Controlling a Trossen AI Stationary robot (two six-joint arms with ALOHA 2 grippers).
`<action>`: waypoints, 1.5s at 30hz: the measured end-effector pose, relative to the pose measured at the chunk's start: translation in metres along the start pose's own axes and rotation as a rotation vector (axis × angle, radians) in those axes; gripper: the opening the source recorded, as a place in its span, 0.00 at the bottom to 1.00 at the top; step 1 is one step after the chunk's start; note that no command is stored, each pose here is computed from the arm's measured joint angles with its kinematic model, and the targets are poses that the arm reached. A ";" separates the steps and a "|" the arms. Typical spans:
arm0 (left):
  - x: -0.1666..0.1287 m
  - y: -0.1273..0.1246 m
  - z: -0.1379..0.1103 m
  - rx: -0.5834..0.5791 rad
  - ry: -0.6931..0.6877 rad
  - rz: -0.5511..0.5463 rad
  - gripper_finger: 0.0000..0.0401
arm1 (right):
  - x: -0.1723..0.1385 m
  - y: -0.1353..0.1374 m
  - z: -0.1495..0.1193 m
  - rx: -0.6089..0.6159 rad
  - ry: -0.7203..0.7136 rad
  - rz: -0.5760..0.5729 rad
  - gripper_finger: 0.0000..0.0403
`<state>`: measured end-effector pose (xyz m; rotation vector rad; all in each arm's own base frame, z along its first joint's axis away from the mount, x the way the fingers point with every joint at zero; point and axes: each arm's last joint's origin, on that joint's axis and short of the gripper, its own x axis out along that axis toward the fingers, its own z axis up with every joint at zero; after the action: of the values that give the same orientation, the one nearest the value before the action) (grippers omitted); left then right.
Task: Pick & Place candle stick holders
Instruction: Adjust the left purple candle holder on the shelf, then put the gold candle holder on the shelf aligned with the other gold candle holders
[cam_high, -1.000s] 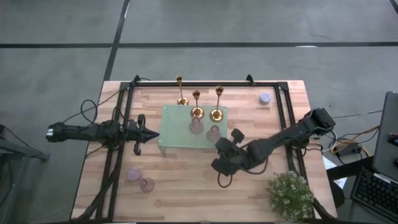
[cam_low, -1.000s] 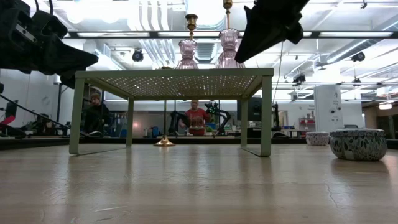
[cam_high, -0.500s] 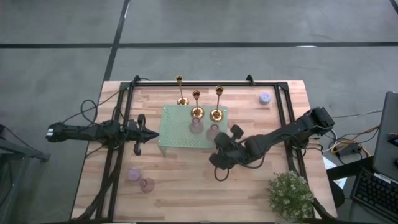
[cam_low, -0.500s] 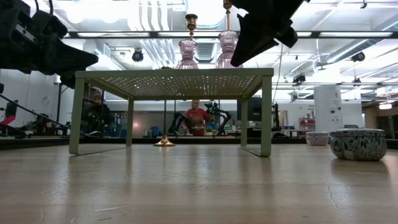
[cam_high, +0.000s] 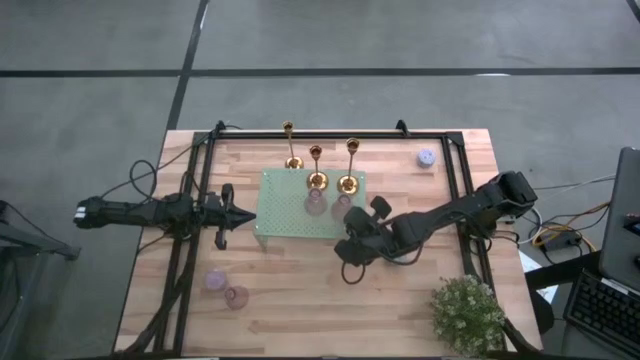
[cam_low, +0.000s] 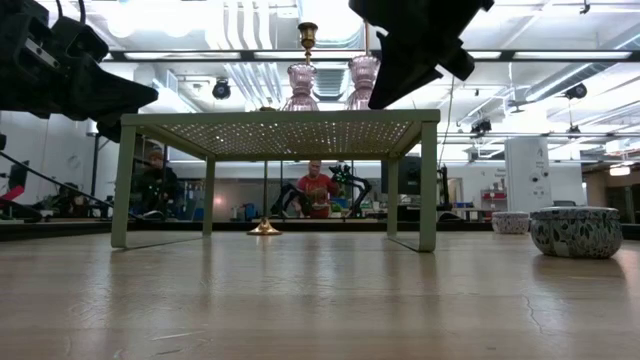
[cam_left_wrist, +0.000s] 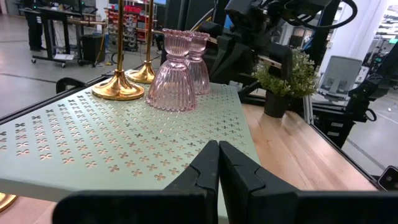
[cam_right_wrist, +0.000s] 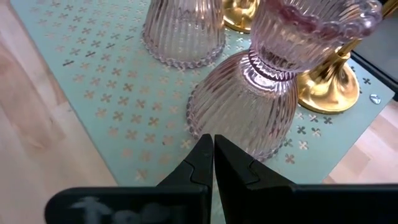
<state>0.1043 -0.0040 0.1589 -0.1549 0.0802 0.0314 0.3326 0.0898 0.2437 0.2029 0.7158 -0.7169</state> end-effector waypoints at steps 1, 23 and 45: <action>0.000 0.000 0.000 0.000 0.000 0.000 0.03 | 0.001 -0.001 0.000 0.005 0.000 -0.003 0.02; 0.000 0.000 0.000 0.000 0.000 0.000 0.03 | 0.005 -0.005 0.004 0.048 -0.019 -0.041 0.02; 0.000 0.000 0.000 0.000 0.000 0.000 0.03 | -0.024 0.000 0.001 0.033 -0.022 0.066 0.02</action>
<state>0.1043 -0.0040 0.1588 -0.1549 0.0802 0.0310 0.3209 0.1023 0.2602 0.2476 0.6741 -0.6671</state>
